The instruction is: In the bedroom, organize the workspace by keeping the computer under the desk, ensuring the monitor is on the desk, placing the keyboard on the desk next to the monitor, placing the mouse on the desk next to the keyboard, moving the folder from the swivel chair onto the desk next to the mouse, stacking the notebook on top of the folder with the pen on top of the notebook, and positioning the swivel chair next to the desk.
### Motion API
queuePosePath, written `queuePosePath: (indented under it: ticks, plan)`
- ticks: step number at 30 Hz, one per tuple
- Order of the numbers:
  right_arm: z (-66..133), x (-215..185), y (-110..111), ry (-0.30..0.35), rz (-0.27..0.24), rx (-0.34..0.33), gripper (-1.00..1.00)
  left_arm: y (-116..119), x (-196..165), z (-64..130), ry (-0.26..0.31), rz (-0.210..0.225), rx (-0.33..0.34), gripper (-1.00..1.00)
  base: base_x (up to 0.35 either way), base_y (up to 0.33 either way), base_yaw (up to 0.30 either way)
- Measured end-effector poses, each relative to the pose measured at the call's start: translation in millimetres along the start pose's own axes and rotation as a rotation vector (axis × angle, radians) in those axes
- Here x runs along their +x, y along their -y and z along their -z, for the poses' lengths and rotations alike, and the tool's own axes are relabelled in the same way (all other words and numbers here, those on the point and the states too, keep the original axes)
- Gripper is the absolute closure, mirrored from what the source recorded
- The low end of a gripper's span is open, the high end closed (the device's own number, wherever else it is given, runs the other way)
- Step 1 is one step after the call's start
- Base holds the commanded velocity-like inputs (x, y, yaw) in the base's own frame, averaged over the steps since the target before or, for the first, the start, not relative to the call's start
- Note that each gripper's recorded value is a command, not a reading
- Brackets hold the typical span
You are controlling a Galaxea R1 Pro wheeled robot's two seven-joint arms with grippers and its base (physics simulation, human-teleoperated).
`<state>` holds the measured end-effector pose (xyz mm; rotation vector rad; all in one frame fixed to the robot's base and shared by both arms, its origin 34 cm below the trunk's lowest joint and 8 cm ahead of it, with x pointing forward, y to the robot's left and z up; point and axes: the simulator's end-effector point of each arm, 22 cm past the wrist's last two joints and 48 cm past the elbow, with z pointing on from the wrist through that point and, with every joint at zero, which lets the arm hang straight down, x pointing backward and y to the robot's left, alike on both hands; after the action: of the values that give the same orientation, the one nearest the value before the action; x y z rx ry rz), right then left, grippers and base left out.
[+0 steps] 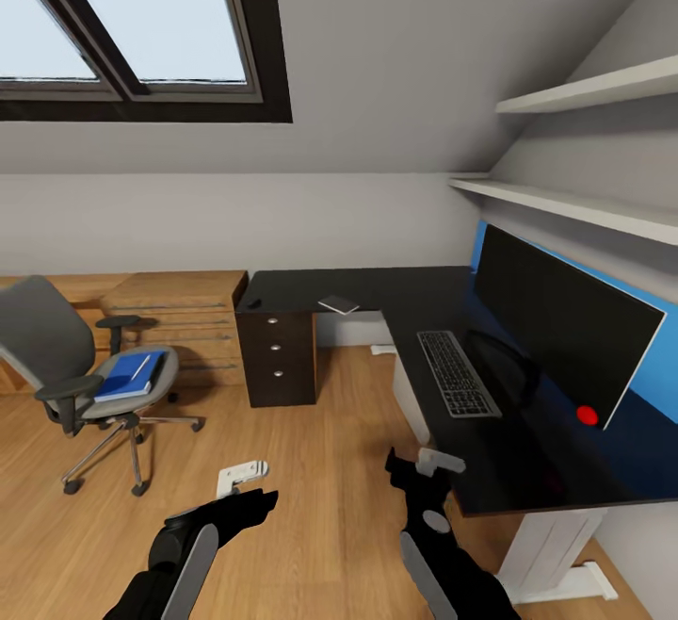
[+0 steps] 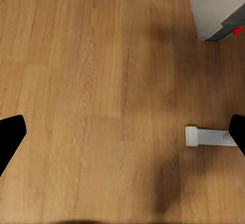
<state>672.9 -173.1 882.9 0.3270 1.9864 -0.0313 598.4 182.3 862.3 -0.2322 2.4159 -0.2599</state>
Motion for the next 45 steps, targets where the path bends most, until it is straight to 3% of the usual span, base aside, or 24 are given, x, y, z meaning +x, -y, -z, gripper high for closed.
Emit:
queuePosePath:
  ticks: [3,5,10,12,15,16,19,38,45]
  plan:
    - [10.3,-8,-23,0.039,0.078,-0.046,-1.0,1,-1,2.9,0.0,0.0,0.0,-1.0,0.0,0.001,0.0]
    - [15.5,-11,-33,0.053,0.102,-0.063,-1.0,1,-2,4.8,0.0,0.0,0.0,-1.0,0.0,0.0,0.0]
    - [24.9,-11,-48,0.041,0.107,-0.084,-1.0,2,-5,9.6,0.0,0.0,-0.001,-1.0,0.0,0.0,0.0]
    - [27.7,-6,-52,0.015,0.116,-0.087,-1.0,2,-5,11.5,-0.001,0.0,-0.001,-1.0,0.0,0.0,0.0]
    - [31.5,13,-52,-0.082,0.179,-0.085,-1.0,3,-6,14.2,-0.001,0.0,-0.001,-1.0,0.0,0.0,0.0]
    - [34.0,25,-51,-0.145,0.221,-0.083,-1.0,3,-7,15.2,-0.001,0.0,-0.001,-1.0,0.0,0.0,0.0]
    - [39.7,34,-49,-0.224,0.27,-0.084,-1.0,4,-8,17.9,-0.001,0.0,-0.001,-1.0,0.0,0.0,0.0]
    - [47.3,6,-53,-0.195,0.243,-0.092,-1.0,7,-11,27.6,-0.003,0.001,0.003,-1.0,0.001,0.0,0.0]
    - [48.4,0,-56,-0.178,0.234,-0.098,-1.0,5,-10,27.7,-0.004,0.004,0.0,-1.0,0.278,0.165,0.138]
